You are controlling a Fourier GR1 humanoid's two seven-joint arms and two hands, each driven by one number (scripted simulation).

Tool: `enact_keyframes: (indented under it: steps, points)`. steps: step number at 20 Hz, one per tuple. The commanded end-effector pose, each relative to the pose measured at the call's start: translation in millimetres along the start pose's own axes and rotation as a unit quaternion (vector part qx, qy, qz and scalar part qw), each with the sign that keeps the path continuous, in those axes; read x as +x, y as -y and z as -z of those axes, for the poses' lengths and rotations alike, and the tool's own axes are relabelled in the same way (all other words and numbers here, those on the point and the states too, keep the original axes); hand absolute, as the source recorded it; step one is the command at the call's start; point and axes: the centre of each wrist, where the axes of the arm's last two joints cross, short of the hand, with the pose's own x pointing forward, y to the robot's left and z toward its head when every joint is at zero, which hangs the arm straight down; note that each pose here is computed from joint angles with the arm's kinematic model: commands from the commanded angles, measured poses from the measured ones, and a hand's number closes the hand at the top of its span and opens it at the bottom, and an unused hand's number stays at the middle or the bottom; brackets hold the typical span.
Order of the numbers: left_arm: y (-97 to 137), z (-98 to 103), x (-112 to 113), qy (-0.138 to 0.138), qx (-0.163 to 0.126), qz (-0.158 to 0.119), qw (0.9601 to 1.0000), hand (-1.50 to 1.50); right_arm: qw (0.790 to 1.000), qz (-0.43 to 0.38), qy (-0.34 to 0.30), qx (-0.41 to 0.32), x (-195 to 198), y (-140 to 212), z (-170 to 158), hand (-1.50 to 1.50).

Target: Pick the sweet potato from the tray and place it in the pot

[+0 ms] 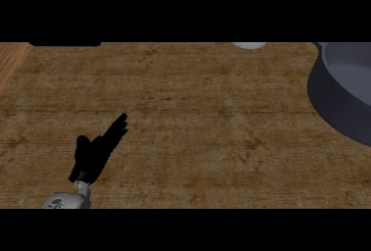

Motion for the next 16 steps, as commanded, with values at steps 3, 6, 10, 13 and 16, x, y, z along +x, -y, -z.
enact_keyframes:
  steps: [3, 6, 10, 13, 16]
  points:
    - [-5.7, 4.1, 11.2, -0.005, -0.011, -0.004, 0.9999, 0.0, 0.997, -0.064, -0.005, 0.036, 48.0, -13.8, 46.5, 1.5]
    - [11.7, 7.4, -3.0, -0.001, -0.011, -0.002, 0.9999, 0.0, 0.994, -0.089, -0.013, 0.062, 71.0, -33.7, 69.7, 1.5]
    - [-0.9, 1.1, 14.1, 0.004, -0.02, 0.0, 0.9998, 0.0, 0.989, -0.121, -0.016, 0.088, 71.1, -71.1, 81.2, 1.5]
    - [-3.1, 11.4, 6.3, 0.008, -0.018, 0.006, 0.9998, 0.0, 0.978, -0.186, -0.028, 0.095, 76.1, -77.7, 94.6, 1.5]
    - [14.4, 16.6, 3.3, 0.006, -0.019, -0.004, 0.9998, 0.0, 0.956, -0.276, -0.038, 0.096, 81.7, -102.2, 94.3, 1.5]
